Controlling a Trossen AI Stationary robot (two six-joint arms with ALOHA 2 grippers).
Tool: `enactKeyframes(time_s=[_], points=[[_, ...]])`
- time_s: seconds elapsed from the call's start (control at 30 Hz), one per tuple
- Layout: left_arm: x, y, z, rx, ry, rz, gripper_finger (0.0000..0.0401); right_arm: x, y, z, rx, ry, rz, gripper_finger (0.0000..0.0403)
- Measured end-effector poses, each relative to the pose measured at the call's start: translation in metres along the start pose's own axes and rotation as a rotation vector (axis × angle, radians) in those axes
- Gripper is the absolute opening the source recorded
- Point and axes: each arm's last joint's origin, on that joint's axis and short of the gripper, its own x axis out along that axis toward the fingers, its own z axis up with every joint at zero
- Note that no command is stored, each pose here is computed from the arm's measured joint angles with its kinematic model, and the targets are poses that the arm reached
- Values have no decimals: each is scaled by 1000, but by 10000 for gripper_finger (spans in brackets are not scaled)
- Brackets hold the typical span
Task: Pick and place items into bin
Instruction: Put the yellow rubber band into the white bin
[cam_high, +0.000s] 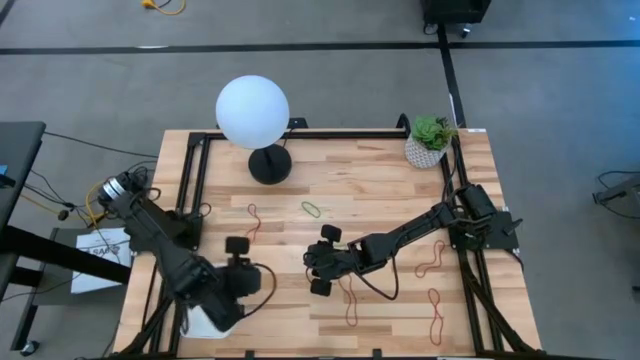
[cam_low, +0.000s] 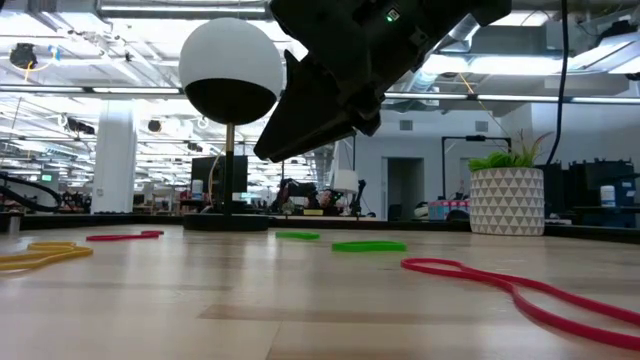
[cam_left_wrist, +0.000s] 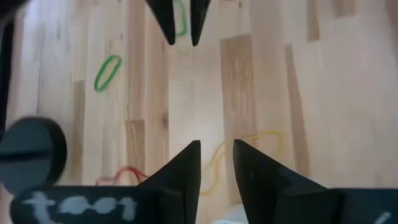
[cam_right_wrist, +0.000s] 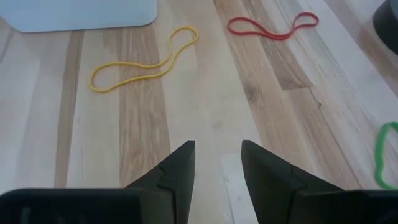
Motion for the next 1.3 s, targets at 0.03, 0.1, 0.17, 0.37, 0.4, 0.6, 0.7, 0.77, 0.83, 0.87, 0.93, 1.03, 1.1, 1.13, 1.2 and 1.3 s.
enactKeyframes(time_s=[0.03,0.1,0.17,0.37,0.4,0.6,0.7,0.77,0.83,0.87,0.93,1.03,1.1,1.13,1.2,1.3], points=[[6,1,1,26,17,-3,84,0,0,0,0,0,0,127],[24,5,0,57,78,-4,83,0,0,0,0,0,0,127],[44,8,-5,90,150,-16,83,0,0,0,0,-1,0,127],[96,18,-22,260,267,-145,83,0,0,0,2,-4,1,127],[103,20,-24,271,262,-166,83,0,0,0,2,-4,1,127],[132,30,-32,187,251,-277,83,0,0,1,4,-10,3,127],[144,32,-36,148,213,-315,83,0,0,1,5,-10,3,127],[151,32,-40,139,196,-339,83,0,0,1,5,-10,2,127],[156,33,-46,141,198,-360,83,0,0,1,5,-10,3,127],[158,33,-49,143,210,-365,83,0,0,1,5,-10,2,127],[161,34,-55,141,230,-371,83,0,0,1,5,-10,2,127],[164,34,-61,135,243,-374,83,1,-1,1,7,-10,0,127],[165,34,-63,133,239,-374,83,1,-1,1,7,-10,0,127],[166,33,-63,131,235,-375,83,1,-1,1,7,-9,-1,127],[167,33,-63,126,217,-374,83,1,-1,1,7,-10,0,127],[169,33,-65,140,191,-380,83,1,-1,1,7,-9,-1,127]])
